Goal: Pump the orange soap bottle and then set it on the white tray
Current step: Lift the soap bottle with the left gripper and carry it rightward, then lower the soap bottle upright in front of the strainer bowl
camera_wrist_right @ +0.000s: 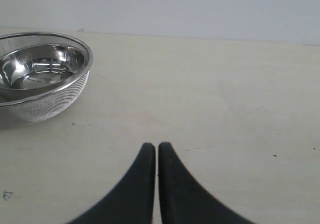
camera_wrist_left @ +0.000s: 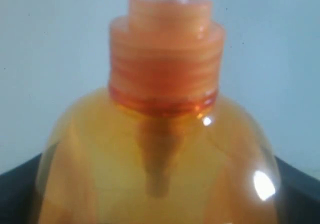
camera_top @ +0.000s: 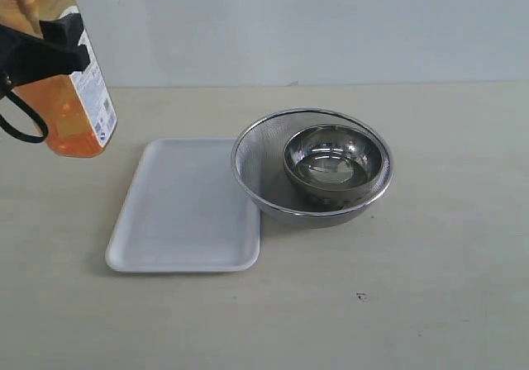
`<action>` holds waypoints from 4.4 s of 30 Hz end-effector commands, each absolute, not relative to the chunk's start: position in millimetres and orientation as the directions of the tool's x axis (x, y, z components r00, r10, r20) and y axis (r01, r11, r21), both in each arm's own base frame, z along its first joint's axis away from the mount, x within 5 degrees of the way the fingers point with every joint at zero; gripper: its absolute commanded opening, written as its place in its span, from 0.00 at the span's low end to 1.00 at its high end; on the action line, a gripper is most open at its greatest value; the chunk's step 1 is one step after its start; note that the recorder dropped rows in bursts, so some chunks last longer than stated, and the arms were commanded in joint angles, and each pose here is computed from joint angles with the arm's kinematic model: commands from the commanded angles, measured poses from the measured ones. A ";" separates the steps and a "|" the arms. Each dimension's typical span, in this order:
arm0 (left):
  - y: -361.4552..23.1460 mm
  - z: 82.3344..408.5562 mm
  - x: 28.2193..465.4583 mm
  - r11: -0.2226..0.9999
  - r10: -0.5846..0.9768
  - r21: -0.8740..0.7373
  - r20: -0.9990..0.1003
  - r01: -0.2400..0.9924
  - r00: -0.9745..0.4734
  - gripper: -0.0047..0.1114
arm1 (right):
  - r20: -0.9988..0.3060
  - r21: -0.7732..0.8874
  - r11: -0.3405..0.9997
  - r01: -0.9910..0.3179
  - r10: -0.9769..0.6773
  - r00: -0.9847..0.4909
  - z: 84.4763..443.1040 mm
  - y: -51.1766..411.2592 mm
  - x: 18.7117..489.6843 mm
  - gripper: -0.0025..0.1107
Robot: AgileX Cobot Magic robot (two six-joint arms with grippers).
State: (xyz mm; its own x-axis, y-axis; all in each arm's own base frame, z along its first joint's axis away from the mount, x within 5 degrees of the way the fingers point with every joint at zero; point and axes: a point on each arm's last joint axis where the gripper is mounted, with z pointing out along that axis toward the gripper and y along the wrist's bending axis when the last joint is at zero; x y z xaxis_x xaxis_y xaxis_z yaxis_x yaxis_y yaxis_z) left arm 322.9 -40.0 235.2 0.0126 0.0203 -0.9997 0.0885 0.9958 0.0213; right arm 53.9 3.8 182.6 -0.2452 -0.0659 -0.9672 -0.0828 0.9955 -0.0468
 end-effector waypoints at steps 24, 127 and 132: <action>-36.4 277.6 272.9 0.993 -0.005 0.001 -0.999 0.118 0.054 0.08 | -0.969 -0.051 0.996 -0.077 -0.068 -0.236 183.4 3.5 53.7 0.02; -239.1 249.5 221.8 0.224 0.062 0.117 -0.992 0.968 0.106 0.08 | -0.969 -0.055 0.996 -0.077 -0.072 -0.236 183.4 3.3 53.7 0.02; -217.8 240.9 238.1 0.133 -0.068 0.040 -0.997 0.990 0.049 0.08 | -0.969 -0.050 0.996 -0.077 -0.067 -0.236 183.4 3.5 53.7 0.02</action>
